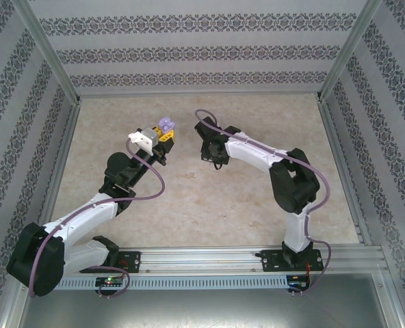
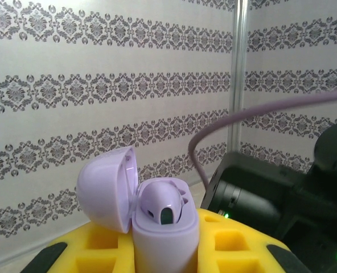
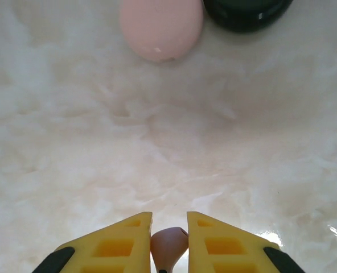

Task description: Insert wireless bluetooth earbuds into charging case

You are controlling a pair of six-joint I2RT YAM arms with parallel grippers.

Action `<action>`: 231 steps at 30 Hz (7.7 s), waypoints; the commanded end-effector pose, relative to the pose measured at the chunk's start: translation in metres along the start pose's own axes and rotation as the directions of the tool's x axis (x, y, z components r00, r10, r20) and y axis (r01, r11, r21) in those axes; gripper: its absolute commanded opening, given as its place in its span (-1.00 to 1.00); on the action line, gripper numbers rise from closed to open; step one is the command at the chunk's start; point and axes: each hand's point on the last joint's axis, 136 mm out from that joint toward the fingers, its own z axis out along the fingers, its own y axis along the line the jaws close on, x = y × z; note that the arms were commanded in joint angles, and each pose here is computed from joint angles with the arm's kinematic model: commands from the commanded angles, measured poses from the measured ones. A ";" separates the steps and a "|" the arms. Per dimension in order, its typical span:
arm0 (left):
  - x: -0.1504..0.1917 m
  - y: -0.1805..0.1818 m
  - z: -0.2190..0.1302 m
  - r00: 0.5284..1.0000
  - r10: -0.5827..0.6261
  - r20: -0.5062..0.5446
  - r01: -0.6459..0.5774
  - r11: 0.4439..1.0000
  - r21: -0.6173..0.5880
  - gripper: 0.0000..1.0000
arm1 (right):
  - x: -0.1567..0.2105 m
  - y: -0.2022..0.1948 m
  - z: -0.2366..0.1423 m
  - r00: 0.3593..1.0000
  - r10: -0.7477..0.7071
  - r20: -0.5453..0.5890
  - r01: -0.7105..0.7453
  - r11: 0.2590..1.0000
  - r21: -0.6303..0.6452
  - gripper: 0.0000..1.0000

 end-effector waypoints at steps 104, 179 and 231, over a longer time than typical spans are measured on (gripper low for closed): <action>-0.049 -0.092 0.033 0.990 0.073 0.117 -0.113 0.914 0.391 -1.00 | -0.001 0.080 -0.243 0.840 -0.138 0.525 0.415 0.786 -0.457 -0.70; 0.112 -0.036 0.091 0.807 -0.329 -0.490 0.383 0.924 0.010 -1.00 | -0.021 -0.085 -0.191 0.936 0.048 0.349 0.080 0.935 -0.344 0.32; 0.306 0.043 0.085 0.105 -0.649 -0.754 0.394 0.723 -0.568 0.36 | -0.017 -0.133 -0.194 0.921 0.058 0.385 0.062 0.955 -0.291 0.87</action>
